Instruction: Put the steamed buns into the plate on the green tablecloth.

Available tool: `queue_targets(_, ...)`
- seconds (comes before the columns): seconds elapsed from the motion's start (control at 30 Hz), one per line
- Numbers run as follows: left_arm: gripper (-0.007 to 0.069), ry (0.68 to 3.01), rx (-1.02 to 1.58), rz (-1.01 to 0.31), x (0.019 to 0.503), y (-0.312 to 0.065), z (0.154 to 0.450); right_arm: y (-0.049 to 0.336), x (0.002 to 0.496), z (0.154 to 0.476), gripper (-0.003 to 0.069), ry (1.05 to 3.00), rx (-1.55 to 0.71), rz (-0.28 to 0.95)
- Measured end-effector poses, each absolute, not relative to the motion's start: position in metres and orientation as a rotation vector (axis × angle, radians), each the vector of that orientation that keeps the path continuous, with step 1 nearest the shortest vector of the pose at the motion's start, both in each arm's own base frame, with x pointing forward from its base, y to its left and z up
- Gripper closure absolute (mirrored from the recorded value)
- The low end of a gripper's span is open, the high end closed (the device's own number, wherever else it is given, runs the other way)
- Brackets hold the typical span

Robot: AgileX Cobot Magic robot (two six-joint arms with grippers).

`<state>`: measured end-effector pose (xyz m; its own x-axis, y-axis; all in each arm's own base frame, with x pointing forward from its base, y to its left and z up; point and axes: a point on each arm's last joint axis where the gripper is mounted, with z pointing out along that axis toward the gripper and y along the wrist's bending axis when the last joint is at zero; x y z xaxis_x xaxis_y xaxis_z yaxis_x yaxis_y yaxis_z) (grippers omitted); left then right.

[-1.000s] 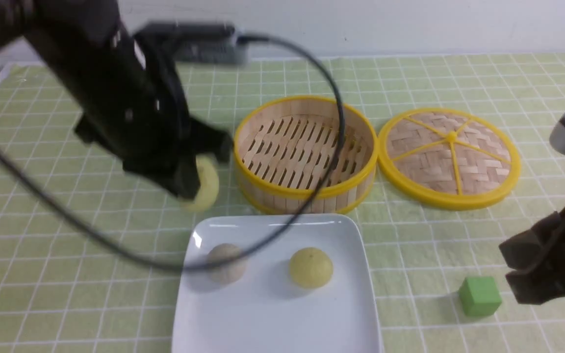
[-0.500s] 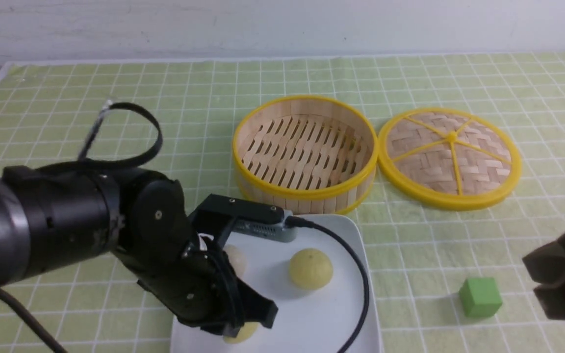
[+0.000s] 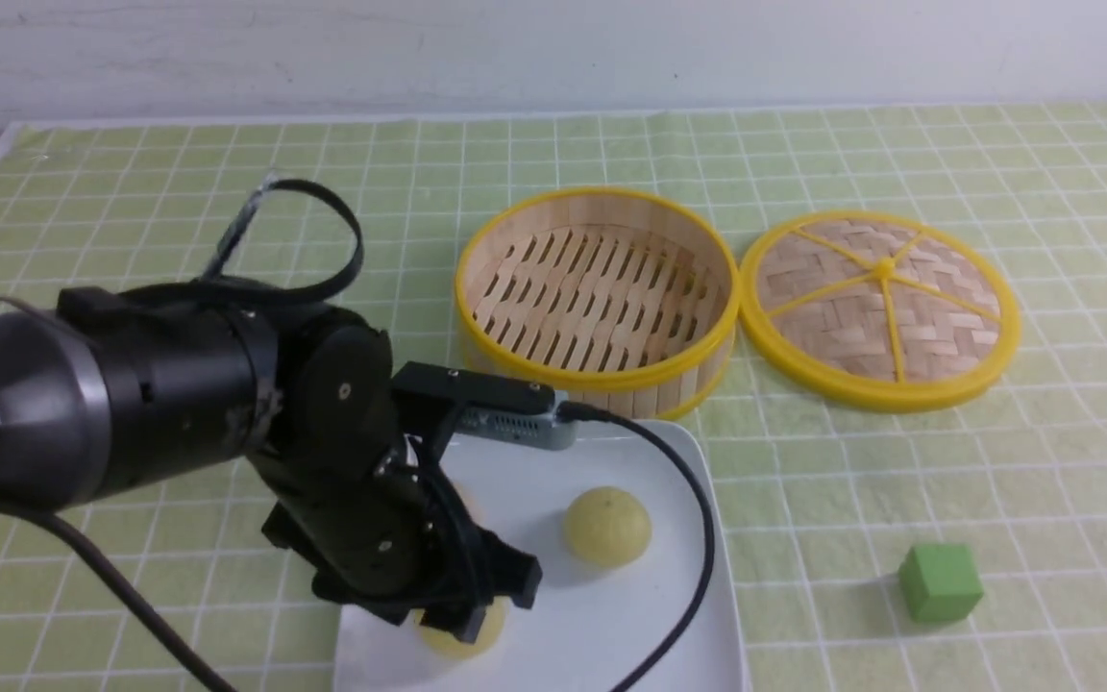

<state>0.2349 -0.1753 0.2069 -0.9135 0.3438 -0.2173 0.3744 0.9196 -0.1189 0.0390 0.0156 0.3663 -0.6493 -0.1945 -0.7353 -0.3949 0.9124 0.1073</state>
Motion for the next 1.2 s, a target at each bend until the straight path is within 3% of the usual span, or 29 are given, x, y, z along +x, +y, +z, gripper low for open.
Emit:
queue_targets(0.1, 0.0161, 2.888, 0.558, -0.211, 0.238, -0.176, 0.214, 0.002, 0.026, 0.369, 0.0539, 2.215, -0.391, 0.341)
queue_targets(0.27, 0.015, 2.892, 0.568, -0.193, 0.239, -0.176, 0.218, -0.007, 0.019, 0.37, 0.0536, 2.173, -0.341, 0.354)
queue_targets(0.43, 0.0149, 2.902, 0.571, -0.184, 0.238, -0.175, 0.217, 0.006, 0.033, 0.356, 0.0648, 2.07, -0.382, 0.376)
queue_targets(0.53, 0.0151, 2.902, 0.571, -0.184, 0.238, -0.175, 0.217, 0.023, 0.05, 0.34, 0.0673, 1.926, -0.433, 0.4)
queue_targets(0.77, 0.0211, 2.902, 0.572, -0.184, 0.238, -0.175, 0.217, 0.039, 0.062, 0.324, 0.0673, 1.743, -0.463, 0.473)
queue_targets(1.2, 0.0328, 2.902, 0.572, -0.184, 0.238, -0.175, 0.217, 0.039, 0.062, 0.325, 0.067, 1.716, -0.464, 0.477)
